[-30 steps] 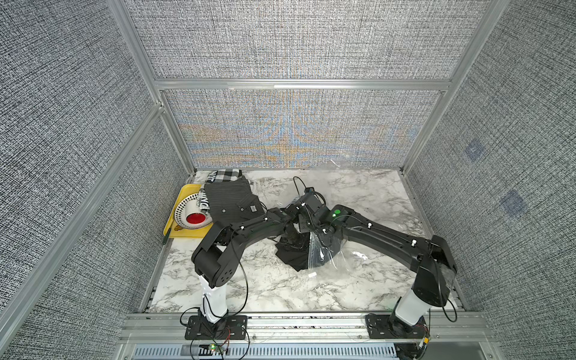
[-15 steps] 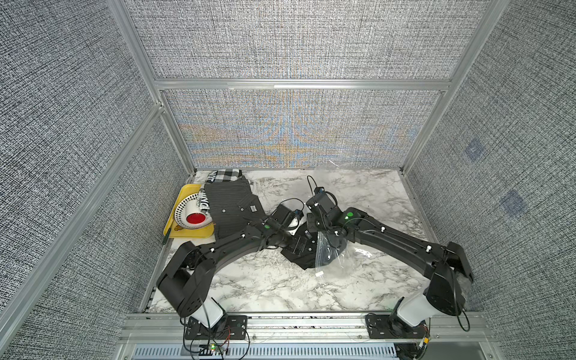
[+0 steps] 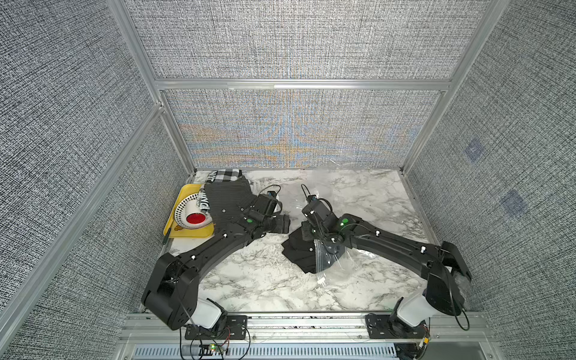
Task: Place the folded shirt into the vacuum bag
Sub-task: Place the shirt in the vacuum bag, then adjust the vacuum bag at the center of the board.
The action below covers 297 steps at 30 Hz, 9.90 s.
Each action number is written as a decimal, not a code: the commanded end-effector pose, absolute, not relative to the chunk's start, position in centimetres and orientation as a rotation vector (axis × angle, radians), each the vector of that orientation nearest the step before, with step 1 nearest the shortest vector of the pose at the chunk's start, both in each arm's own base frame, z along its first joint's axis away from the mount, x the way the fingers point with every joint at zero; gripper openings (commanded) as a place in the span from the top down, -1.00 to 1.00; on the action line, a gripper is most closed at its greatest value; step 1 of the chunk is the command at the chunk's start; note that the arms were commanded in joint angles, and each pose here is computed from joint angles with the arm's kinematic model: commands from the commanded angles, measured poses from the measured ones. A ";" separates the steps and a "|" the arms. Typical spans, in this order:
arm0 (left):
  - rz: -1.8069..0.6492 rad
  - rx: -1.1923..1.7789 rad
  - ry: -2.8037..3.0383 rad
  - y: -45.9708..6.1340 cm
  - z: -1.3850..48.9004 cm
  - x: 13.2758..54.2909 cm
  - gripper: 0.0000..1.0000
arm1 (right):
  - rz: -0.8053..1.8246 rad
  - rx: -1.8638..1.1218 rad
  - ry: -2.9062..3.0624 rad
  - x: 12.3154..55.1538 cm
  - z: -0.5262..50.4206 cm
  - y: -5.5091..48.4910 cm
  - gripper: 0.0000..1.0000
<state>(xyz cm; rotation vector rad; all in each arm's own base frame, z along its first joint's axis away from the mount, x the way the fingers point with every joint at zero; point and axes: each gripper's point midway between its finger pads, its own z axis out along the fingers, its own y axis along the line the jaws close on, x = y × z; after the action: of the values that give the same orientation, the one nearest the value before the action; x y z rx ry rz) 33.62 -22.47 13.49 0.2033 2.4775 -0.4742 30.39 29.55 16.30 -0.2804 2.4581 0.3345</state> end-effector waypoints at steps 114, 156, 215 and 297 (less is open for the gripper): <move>-1.769 0.012 2.063 -34.5 35.9 53.6 1.00 | -0.078 -0.130 2.181 21.1 31.3 16.9 1.00; -2.025 0.256 1.441 -36.4 47.2 52.0 1.00 | -0.062 -0.031 1.957 22.8 42.0 12.5 1.00; -1.297 0.163 2.414 -25.4 12.3 38.3 1.00 | -0.716 -0.558 2.243 18.6 11.6 29.6 -0.98; -1.410 -0.135 2.200 -28.0 11.8 42.9 0.80 | 0.022 0.022 2.154 35.7 24.7 20.8 1.00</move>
<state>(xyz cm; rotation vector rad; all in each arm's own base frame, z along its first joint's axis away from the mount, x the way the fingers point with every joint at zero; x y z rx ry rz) 42.34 -27.85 10.05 -0.1423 2.2523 -1.3876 35.47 21.17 25.09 0.0134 2.1504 0.0184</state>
